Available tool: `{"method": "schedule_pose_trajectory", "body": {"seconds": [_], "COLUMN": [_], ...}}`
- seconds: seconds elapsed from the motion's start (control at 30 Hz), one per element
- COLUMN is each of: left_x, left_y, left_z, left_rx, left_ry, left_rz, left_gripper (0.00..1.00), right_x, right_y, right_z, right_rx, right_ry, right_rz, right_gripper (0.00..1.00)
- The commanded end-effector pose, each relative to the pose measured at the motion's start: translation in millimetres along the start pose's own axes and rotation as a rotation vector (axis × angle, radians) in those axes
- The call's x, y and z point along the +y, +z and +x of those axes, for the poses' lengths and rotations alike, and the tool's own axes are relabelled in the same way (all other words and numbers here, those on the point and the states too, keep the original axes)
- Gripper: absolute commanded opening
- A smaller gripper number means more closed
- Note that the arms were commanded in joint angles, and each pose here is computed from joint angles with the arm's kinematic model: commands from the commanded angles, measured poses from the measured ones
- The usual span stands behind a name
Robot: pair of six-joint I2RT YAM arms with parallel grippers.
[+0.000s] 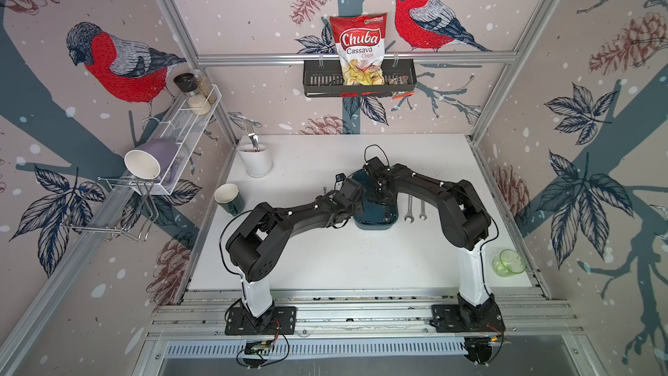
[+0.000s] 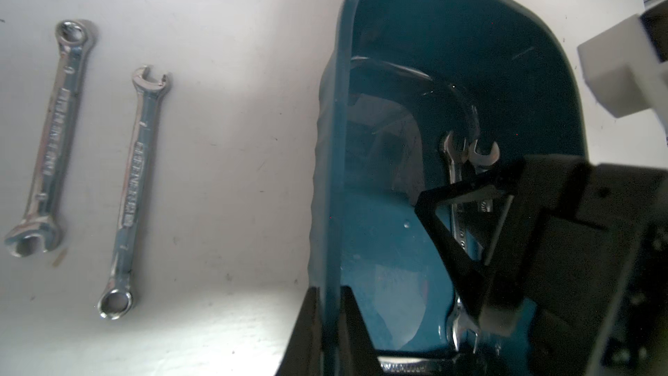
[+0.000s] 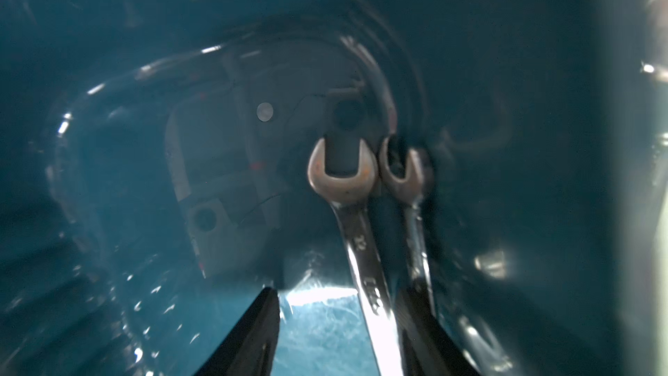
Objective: Take out the wrench from the storage box
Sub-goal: Pick up the wrench from the storage box.
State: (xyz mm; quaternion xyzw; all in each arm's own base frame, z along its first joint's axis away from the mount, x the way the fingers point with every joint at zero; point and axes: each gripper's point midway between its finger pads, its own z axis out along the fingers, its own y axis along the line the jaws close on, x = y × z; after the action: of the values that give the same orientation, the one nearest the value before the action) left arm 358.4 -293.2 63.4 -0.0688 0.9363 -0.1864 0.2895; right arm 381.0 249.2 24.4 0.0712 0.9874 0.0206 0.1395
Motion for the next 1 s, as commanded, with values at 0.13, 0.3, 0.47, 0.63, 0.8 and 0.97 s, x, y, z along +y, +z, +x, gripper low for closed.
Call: {"method": "schedule_pose_trajectory", "body": {"seconds": [0.13,0.3,0.47,0.63,0.8,0.97], "left_x": [-2.6,-3.4,-1.9,1.4,1.9,1.5], "left_y": [2.8,1.1,1.3,2.3,1.0,0.3], "left_z": [3.2,0.7,1.2,1.7,-0.6,-1.5], "left_rx": [0.015,0.008,0.009,0.011,0.01,0.008], "left_ry": [0.013,0.017,0.021,0.024,0.03,0.032], "left_rz": [0.006,0.006,0.002,-0.007,-0.008,-0.006], "left_gripper": [0.06,0.06,0.06,0.06,0.06,0.06], "right_x": [8.2,30.1,33.3,25.4,12.9,5.5], "right_y": [18.5,14.9,14.3,12.1,7.2,9.1], "right_z": [6.9,6.9,6.4,7.2,9.9,19.3], "right_rx": [0.031,0.029,0.031,0.024,0.018,0.033], "right_ry": [0.001,-0.019,-0.038,-0.081,-0.135,-0.18], "right_rz": [-0.05,-0.142,-0.143,-0.095,-0.032,-0.027], "right_gripper": [0.56,0.55,0.53,0.51,0.51,0.49]}}
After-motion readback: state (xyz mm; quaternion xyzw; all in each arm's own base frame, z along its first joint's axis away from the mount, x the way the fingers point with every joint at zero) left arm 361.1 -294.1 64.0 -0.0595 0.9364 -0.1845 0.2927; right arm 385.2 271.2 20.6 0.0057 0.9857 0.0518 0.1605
